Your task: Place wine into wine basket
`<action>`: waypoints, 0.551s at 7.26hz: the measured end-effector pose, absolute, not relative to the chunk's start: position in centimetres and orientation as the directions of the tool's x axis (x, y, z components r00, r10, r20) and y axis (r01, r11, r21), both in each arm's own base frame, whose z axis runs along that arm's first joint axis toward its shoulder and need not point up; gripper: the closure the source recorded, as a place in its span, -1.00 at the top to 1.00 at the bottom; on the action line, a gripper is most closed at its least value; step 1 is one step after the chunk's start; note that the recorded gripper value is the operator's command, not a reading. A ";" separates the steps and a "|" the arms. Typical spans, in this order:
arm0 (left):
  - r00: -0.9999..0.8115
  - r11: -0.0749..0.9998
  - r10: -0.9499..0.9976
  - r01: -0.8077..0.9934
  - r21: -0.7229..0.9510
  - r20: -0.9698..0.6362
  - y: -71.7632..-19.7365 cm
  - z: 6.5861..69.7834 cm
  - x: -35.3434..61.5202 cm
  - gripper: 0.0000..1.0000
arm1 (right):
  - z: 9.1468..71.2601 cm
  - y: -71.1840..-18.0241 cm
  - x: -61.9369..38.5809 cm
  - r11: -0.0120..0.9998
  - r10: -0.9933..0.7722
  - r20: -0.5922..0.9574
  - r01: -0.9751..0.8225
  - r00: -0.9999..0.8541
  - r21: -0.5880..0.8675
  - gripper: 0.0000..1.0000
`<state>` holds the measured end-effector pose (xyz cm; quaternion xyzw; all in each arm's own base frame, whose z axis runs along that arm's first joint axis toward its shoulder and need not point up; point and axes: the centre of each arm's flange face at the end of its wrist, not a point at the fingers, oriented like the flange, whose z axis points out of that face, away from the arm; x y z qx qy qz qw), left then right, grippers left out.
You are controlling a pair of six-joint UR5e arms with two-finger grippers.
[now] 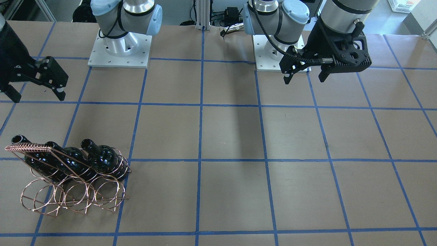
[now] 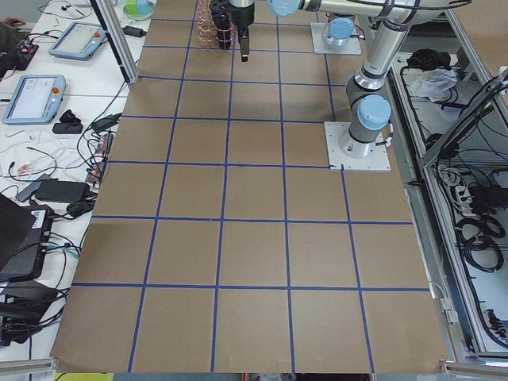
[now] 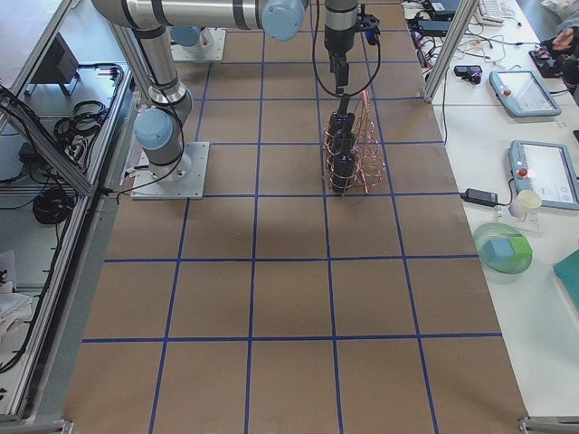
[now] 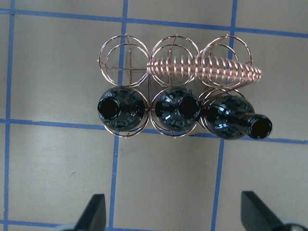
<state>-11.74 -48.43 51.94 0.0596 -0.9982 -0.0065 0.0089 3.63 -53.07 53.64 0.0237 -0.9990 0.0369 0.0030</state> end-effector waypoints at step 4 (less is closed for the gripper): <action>-0.993 0.993 -0.117 -0.117 0.012 0.012 -48.3 52.0 -11.7 1.00 | 52.7 -50.0 12.9 0.993 0.112 0.006 0.112 -0.994 -0.026 1.00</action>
